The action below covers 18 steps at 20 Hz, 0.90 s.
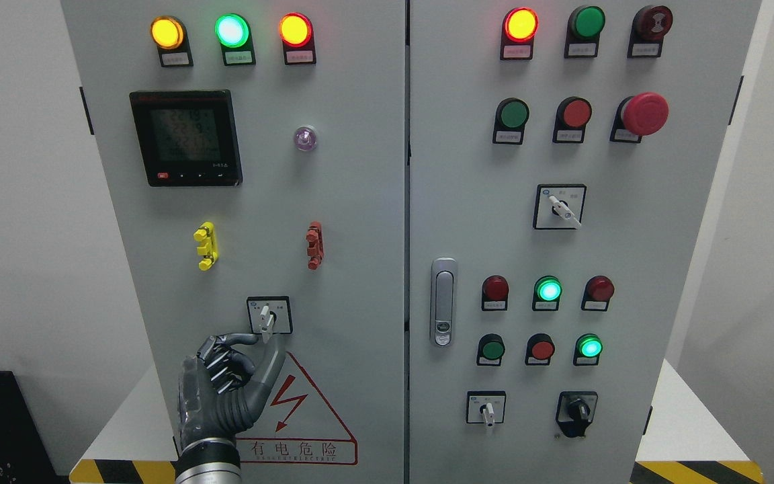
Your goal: Turn on light switch 1
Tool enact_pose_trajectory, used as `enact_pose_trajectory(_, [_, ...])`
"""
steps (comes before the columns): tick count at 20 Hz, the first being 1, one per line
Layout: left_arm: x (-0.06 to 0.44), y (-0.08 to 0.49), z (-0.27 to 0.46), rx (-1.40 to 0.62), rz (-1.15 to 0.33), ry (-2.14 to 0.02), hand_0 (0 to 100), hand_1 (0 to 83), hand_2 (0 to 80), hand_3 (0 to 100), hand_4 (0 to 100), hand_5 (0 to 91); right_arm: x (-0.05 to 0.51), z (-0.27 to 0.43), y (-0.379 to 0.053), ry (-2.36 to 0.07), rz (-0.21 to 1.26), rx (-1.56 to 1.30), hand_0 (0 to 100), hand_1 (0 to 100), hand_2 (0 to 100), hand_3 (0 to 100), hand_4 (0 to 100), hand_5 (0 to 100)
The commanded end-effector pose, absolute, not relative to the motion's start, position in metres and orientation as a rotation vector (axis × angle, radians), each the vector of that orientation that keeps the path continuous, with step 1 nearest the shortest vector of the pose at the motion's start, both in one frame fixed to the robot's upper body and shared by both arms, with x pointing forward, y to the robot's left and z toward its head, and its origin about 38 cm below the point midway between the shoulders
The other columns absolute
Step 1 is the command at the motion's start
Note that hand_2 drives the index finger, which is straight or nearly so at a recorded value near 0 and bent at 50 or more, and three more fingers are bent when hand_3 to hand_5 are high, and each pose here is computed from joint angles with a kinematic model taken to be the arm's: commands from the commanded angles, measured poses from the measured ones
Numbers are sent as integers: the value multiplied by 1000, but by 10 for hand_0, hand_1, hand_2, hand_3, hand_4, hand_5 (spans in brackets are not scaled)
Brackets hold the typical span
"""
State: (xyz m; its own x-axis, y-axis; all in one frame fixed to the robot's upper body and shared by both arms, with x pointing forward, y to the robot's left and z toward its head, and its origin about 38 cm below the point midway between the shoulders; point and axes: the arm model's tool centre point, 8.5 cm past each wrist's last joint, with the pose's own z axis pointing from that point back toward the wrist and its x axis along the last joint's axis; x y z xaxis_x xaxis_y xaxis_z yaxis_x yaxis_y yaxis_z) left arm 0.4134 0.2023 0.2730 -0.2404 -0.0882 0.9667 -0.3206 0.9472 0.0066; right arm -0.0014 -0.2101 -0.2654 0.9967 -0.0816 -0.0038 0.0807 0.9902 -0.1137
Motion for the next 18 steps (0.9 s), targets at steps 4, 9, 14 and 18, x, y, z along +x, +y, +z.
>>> enact_pose_trajectory(4, [421,200,272,308,214,-1797,133,718,517,896,889,853,-1,-265,-210,7,-81,-114,307,0,0,0,0,0])
enact_pose_trajectory(9, [423,200,272,307,214,-1797,133,716,523,896,888,854,-1,-265,-210,9,-81,-114,307,0,0,0,0,0])
enact_pose_trajectory(14, [424,199,274,307,213,-1797,134,712,534,877,888,860,-1,-265,-210,7,-81,-114,307,0,0,0,0,0])
enact_pose_trajectory(18, [425,199,274,307,214,-1799,134,704,541,873,888,861,-1,-265,-210,9,-81,-114,307,0,0,0,0,0])
